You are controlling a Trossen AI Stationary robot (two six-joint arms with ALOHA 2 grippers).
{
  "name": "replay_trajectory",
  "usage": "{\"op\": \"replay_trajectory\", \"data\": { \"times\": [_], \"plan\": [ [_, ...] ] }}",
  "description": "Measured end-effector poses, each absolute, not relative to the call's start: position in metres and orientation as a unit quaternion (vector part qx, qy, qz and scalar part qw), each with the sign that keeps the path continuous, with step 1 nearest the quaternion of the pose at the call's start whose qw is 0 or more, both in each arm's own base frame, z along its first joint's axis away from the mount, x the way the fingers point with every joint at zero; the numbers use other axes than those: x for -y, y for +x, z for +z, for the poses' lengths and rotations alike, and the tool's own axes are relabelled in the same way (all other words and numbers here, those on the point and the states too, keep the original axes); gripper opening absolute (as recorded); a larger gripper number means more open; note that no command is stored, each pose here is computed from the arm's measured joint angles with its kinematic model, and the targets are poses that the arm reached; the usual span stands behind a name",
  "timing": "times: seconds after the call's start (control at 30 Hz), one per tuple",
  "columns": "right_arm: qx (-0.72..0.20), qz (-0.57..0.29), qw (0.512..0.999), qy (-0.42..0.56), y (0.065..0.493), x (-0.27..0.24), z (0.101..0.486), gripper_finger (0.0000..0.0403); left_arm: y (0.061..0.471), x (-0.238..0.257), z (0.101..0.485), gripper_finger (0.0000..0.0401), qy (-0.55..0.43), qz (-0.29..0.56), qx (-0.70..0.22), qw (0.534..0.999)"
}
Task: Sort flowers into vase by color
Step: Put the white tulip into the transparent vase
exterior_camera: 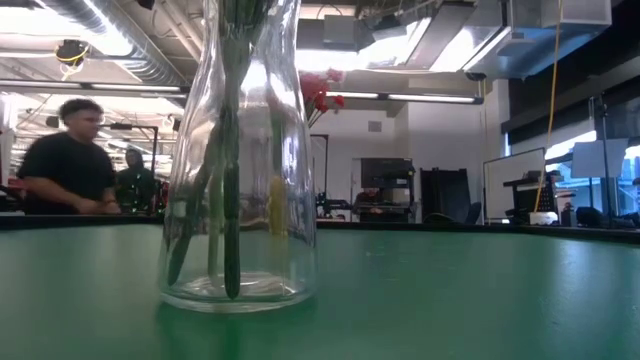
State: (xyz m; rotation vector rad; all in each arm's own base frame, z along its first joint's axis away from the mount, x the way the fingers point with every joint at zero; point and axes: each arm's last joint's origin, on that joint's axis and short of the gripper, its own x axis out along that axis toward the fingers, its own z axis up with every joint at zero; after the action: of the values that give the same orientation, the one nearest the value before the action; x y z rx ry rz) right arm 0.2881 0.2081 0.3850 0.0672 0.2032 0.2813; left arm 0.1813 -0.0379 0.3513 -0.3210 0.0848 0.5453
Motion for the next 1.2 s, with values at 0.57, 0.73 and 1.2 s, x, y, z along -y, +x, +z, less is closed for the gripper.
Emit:
{"op": "replay_trajectory", "data": {
  "times": [0.57, 0.73, 1.2],
  "plan": [
    [-0.129, -0.052, 0.988, -0.061, 0.248, -0.162, 0.406, 0.0346, 0.156, 0.082, 0.348, 0.0164, -0.178, 0.044, -0.243, 0.953],
    [-0.150, -0.076, 0.984, -0.050, 0.250, -0.138, 0.391, 0.0343, 0.158, 0.117, 0.329, 0.0164, -0.178, 0.021, -0.299, 0.937],
    [-0.063, -0.060, 0.995, 0.044, 0.211, -0.075, 0.342, 0.0266, 0.187, 0.220, 0.244, 0.0164, -0.174, 0.011, -0.395, 0.902]
  ]
}}
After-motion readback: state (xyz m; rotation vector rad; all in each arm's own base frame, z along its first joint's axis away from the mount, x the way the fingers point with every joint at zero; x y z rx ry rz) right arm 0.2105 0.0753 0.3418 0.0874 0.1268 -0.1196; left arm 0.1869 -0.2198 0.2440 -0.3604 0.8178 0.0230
